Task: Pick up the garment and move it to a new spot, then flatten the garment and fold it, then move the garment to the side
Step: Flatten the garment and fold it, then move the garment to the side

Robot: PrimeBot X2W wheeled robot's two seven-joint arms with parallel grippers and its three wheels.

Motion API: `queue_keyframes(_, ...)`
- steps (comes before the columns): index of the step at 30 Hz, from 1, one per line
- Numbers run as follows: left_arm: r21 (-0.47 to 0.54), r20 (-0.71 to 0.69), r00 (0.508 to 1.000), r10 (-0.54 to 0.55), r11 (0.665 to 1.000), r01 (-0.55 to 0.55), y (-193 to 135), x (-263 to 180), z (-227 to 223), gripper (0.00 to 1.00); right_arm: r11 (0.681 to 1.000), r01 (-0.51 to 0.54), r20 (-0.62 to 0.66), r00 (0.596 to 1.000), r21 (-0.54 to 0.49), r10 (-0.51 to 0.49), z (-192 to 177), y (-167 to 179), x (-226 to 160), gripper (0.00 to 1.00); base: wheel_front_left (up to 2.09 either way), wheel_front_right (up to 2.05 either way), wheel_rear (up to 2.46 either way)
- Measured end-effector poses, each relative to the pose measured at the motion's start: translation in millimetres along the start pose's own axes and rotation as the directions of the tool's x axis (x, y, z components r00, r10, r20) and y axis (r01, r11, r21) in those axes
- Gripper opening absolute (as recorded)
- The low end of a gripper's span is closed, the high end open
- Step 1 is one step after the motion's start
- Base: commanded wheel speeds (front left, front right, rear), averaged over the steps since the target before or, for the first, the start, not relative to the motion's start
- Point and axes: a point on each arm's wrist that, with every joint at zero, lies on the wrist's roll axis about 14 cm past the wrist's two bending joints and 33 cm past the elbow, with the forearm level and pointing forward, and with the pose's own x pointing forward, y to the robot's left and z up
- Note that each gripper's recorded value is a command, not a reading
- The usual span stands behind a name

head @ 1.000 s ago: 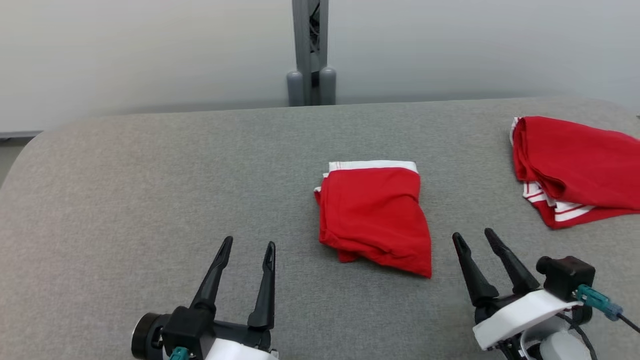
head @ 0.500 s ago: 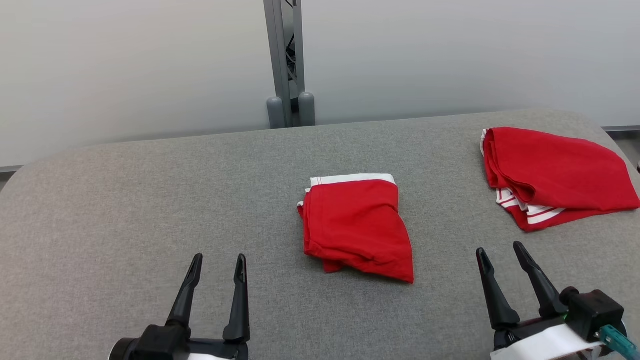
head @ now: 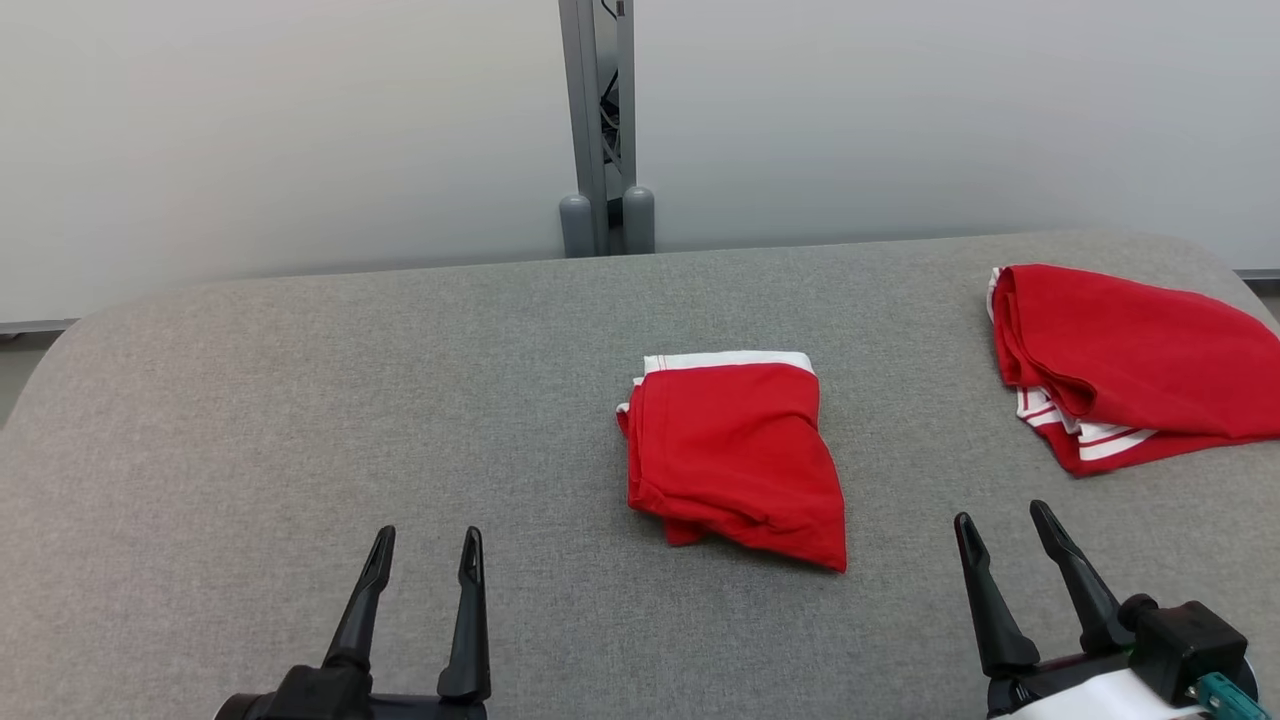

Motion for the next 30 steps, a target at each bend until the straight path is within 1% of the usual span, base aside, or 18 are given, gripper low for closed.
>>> queue_keyframes(24,0.017,-0.008,1.000,0.019,1.000,-0.018,7,-4,-3,1.00,0.999,-0.029,-0.006,1.000,-0.027,0.029,-2,8,4,1.00,0.00,0.00,0.00)
queue_keyframes(27,0.018,-0.011,1.000,0.021,1.000,-0.021,8,-5,-3,1.00,0.999,-0.035,-0.024,0.999,-0.009,0.035,-8,11,4,1.00,0.00,0.00,0.00)
queue_keyframes(30,0.020,-0.016,1.000,0.022,1.000,-0.022,8,-6,-5,1.00,0.998,-0.048,-0.071,0.996,0.040,0.051,-24,17,3,1.00,0.00,0.00,0.00)
